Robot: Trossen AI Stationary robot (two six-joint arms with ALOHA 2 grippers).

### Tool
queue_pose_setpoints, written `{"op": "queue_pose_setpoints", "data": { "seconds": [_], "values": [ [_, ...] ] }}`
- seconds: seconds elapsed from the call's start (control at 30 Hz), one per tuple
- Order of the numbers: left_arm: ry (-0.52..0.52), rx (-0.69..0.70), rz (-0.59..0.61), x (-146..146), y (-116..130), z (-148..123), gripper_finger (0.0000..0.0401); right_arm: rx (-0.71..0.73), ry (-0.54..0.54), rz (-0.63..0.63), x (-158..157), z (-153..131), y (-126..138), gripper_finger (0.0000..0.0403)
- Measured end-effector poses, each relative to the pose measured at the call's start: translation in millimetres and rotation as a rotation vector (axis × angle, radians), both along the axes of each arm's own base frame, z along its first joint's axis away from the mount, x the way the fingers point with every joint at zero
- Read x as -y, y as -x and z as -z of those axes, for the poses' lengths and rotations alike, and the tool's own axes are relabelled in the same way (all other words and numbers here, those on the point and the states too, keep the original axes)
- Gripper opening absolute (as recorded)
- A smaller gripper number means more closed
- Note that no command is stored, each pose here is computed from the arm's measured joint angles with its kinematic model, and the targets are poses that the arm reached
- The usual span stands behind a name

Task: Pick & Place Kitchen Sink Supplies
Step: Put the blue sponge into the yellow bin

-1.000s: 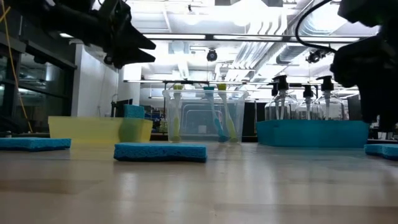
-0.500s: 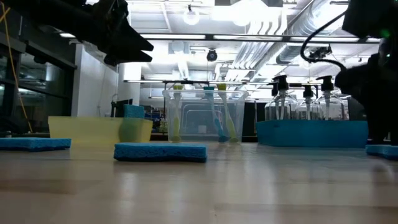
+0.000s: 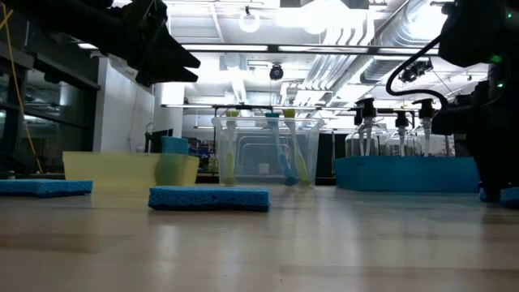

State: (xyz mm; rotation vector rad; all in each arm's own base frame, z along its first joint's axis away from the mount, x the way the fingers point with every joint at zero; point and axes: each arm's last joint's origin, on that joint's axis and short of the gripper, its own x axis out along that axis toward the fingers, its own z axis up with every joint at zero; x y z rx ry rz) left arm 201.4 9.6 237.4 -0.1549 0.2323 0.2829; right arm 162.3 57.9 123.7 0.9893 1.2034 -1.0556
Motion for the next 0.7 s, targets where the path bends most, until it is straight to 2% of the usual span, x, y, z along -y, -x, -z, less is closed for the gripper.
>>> {"op": "queue_pose_setpoints", "data": {
  "seconds": [0.23, 0.7],
  "values": [
    [-0.005, -0.022, -0.027, -0.8, 0.7, 2.1, 0.0241, -0.021, 0.013, -0.001, 0.1, -0.7, 0.1, 0.0174],
    [0.027, -0.04, -0.035, -0.7, 1.4, 4.6, 0.0241, -0.041, 0.047, -0.054, 1.4, -0.8, 1.8, 0.0073]
  ]
}}
